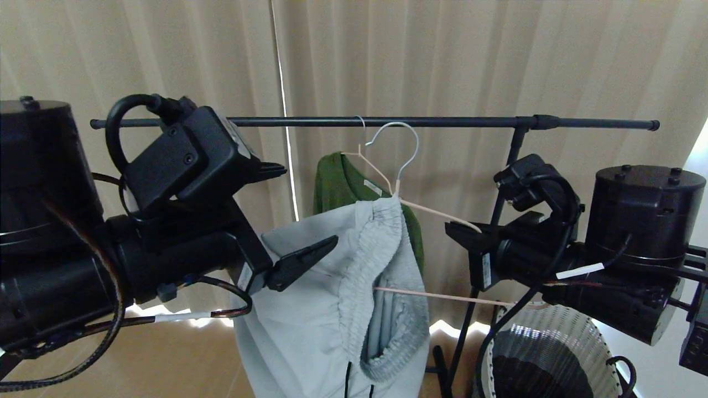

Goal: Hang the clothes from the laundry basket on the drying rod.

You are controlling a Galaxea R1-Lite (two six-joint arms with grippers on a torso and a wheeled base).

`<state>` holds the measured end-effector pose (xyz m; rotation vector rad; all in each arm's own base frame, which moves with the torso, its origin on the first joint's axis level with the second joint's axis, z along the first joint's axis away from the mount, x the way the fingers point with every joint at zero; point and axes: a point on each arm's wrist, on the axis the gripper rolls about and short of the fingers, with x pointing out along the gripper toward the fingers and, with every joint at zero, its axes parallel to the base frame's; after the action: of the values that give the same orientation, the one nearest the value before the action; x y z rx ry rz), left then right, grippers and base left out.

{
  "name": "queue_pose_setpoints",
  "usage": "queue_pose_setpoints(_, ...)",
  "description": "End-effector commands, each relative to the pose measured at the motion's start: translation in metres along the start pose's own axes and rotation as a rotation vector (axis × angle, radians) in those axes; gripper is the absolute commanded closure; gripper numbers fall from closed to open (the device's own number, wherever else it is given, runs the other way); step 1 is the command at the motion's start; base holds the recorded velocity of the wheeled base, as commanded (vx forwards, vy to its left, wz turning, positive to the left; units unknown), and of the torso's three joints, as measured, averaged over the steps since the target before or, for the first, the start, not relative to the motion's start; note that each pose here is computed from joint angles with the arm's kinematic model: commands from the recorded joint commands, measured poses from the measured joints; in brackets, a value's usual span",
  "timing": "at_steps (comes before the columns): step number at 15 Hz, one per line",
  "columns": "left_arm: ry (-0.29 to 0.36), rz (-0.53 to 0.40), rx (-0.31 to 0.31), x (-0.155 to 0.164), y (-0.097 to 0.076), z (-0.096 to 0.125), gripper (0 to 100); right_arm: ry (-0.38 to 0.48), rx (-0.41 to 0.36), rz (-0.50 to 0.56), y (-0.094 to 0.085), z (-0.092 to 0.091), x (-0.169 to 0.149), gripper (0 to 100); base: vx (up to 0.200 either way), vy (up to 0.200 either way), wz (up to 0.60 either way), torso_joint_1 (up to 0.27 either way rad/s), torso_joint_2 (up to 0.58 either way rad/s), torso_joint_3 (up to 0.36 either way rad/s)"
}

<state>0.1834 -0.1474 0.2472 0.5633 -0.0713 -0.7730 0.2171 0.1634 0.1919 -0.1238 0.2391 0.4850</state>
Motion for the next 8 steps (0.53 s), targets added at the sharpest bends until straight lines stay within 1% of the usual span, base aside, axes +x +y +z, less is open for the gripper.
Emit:
queue_pose_setpoints(1, 0.034, -0.020, 0.001, 0.013, -0.002, -0.007, 0, -0.020, -0.010, 0.015, 0.004, -0.002, -0.001, 100, 0.000, 0.000, 0.00, 0.000, 0.00, 0.000)
queue_pose_setpoints(2, 0.055, -0.005, -0.002, 0.015, 0.002, -0.012, 0, -0.049, -0.019, 0.031, 0.004, -0.001, -0.002, 100, 0.000, 0.000, 0.00, 0.000, 0.00, 0.000)
queue_pose_setpoints(4, 0.066, -0.006, -0.008, 0.016, 0.003, -0.017, 0, -0.085, -0.038, 0.081, 0.005, -0.003, -0.004, 100, 0.000, 0.000, 0.00, 0.000, 0.00, 0.000)
queue_pose_setpoints(6, 0.067, -0.002, -0.009, 0.017, 0.005, -0.017, 0, -0.095, -0.041, 0.096, 0.005, -0.006, -0.006, 100, 0.000, 0.000, 0.00, 0.000, 0.00, 0.000)
queue_pose_setpoints(8, 0.073, -0.004, -0.008, 0.017, 0.005, -0.019, 0, -0.116, -0.038, 0.097, 0.005, -0.003, -0.006, 100, 0.000, 0.000, 0.00, 0.000, 0.00, 0.000)
